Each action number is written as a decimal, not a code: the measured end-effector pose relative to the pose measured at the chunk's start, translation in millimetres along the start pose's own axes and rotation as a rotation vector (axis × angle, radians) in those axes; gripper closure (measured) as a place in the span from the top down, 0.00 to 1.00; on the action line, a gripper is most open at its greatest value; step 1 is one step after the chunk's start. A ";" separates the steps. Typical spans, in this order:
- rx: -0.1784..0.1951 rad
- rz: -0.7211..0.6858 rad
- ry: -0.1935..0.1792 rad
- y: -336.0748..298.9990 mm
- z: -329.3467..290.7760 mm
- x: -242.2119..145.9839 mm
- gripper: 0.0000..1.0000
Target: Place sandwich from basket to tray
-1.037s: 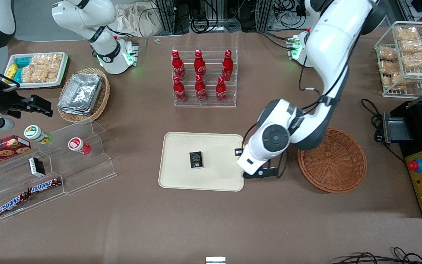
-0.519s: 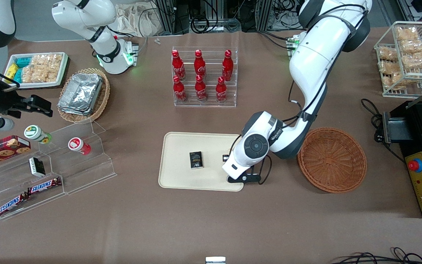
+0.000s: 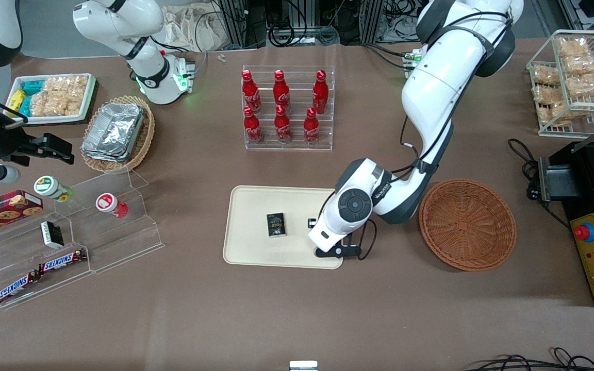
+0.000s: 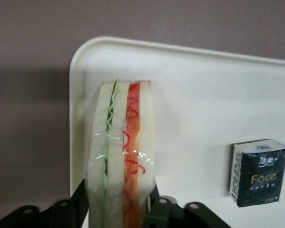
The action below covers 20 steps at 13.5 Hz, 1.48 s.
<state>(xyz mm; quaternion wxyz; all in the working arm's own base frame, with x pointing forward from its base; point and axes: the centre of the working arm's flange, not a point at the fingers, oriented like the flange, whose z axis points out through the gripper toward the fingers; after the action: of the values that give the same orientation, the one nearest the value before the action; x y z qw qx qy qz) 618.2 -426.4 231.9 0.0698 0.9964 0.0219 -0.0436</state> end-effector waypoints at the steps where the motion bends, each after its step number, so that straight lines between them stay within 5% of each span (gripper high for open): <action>1: -0.010 -0.001 0.017 1.4 -11.4 3.7 0.70; 4: 0.023 -0.022 0.021 -13.1 -71.4 13.0 0.99; 7: 0.103 -0.103 -0.028 -75.1 -169.3 19.3 1.00; 11: 0.105 -0.199 0.021 -171.0 -276.8 22.4 1.00; 16: 0.172 -0.025 0.003 -274.6 -326.7 -33.2 1.00; 20: 0.189 0.000 -0.023 -312.3 -340.8 -63.9 1.00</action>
<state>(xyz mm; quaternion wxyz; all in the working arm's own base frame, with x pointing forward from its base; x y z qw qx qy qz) 567.7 -71.8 531.0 -0.0245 0.9979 0.0171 -0.0569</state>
